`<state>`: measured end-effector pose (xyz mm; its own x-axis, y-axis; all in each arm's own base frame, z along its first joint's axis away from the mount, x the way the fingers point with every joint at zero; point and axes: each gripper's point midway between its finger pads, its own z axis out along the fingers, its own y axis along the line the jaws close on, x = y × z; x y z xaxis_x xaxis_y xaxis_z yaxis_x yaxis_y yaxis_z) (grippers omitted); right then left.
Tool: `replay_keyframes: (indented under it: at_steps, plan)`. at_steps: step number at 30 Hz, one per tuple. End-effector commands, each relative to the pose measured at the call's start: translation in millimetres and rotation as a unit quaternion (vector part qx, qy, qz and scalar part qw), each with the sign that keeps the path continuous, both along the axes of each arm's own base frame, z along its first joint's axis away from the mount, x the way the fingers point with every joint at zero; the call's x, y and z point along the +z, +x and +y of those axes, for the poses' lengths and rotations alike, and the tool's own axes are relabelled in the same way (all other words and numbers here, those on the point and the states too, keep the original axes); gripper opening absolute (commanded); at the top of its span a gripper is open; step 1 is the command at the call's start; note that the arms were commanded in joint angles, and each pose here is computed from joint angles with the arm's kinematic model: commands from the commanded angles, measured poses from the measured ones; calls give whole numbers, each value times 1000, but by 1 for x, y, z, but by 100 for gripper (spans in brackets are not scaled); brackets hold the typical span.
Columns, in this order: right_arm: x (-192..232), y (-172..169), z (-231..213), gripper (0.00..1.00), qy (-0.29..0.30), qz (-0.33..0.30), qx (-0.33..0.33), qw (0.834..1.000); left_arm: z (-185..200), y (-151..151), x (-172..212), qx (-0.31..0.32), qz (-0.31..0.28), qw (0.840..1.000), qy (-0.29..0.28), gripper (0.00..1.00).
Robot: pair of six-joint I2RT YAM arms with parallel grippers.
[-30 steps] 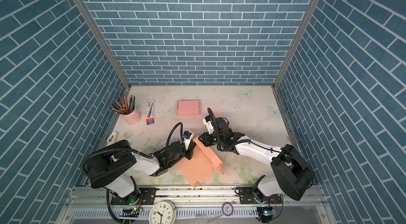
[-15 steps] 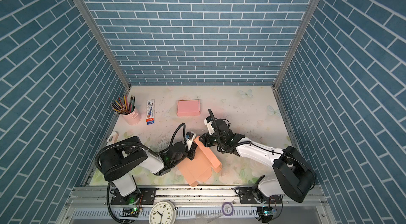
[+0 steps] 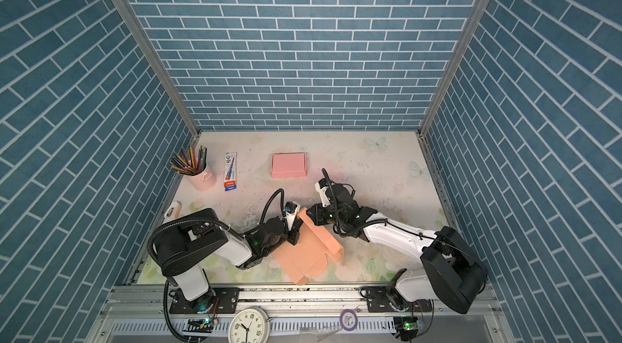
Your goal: Fold the paper box
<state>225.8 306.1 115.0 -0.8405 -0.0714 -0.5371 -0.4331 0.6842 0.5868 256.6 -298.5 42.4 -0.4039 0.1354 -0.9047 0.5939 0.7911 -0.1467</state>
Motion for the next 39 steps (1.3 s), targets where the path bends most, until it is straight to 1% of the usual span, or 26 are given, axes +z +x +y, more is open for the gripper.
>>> replay_keyframes:
  at_steps: [1,4,9,14,18,21,23,27,30,35,39]
  plan:
    - [-33,-18,-20,21,-53,52,-10,997,5,7,9,26,-13,999,-19,19]
    - [-29,-17,-18,22,-47,50,-10,998,5,5,11,23,-14,999,-20,19]
    - [-18,-15,-15,28,-36,42,-12,998,7,3,8,21,-11,1000,-18,18]
    - [-2,-12,-20,33,-27,26,-28,999,8,4,8,23,-12,1000,-16,18]
    - [17,-10,-22,35,-5,1,-30,1000,7,4,6,22,-10,1000,-14,18]
    - [31,-5,-29,36,17,-27,-47,998,7,4,5,22,-10,1000,-13,18]
    - [40,-1,-37,36,17,-46,-55,997,7,3,5,23,-11,1000,-14,18]
    - [48,8,-55,34,1,-60,-69,996,8,3,5,23,-10,1000,-13,18]
    - [40,16,-73,32,-23,-52,-91,994,8,3,5,23,-12,1000,-15,18]
    - [12,29,-94,27,-52,-35,-112,992,8,3,5,23,-11,1000,-14,18]
    - [-6,36,-92,24,-42,-21,-94,994,8,3,4,23,-10,1000,-14,18]
